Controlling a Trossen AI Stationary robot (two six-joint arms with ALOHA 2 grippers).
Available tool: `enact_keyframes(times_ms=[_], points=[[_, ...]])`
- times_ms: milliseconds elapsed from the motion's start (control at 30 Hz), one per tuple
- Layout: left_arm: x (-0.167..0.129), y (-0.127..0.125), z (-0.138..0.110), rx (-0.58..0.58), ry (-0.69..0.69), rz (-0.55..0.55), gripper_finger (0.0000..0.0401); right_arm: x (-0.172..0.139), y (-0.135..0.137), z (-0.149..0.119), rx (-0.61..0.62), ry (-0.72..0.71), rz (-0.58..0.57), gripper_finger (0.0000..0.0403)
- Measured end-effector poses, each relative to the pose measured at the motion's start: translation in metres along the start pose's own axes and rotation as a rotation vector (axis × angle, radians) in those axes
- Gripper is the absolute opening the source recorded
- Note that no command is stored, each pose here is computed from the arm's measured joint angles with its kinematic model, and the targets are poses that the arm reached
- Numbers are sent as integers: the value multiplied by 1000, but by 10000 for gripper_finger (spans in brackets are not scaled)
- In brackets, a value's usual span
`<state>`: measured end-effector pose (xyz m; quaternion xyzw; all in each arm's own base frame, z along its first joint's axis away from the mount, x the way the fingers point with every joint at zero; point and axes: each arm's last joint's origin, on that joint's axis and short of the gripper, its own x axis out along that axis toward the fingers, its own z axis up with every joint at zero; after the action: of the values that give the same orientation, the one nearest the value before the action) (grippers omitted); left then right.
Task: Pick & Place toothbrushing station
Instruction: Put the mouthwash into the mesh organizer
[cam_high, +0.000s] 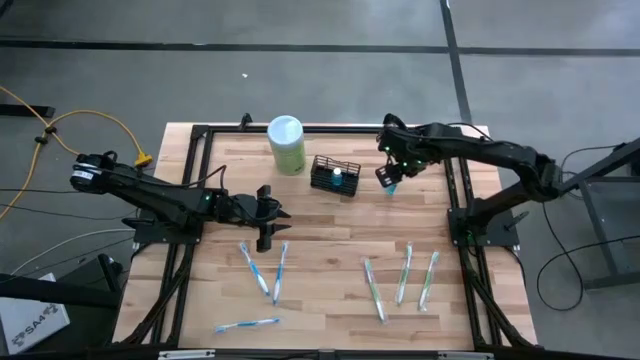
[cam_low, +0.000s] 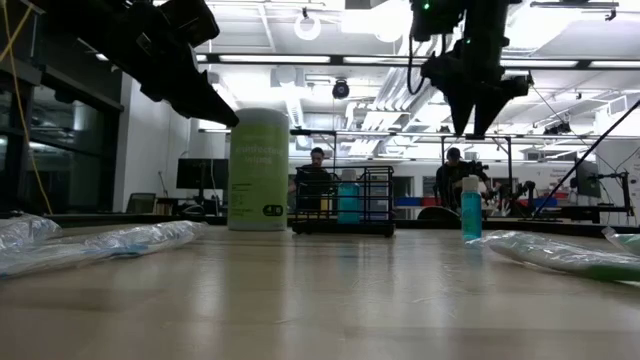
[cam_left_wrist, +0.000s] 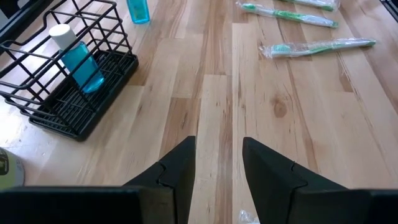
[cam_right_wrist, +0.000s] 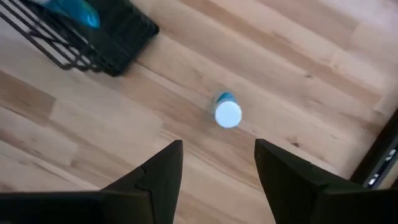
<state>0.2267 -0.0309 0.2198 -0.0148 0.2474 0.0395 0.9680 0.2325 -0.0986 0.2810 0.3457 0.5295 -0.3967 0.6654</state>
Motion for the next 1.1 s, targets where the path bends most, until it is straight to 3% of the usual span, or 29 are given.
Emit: enact_keyframes(times_ms=[333,567,1100], points=[[0,0,0,-28,0,-3,127,31,10,9,-34,73,-97,203],[0,0,0,-53,0,-3,127,31,7,12,54,67,-103,204],[-3,-12,-1,-19,1,-50,127,37,4,12,93,83,-79,204]])
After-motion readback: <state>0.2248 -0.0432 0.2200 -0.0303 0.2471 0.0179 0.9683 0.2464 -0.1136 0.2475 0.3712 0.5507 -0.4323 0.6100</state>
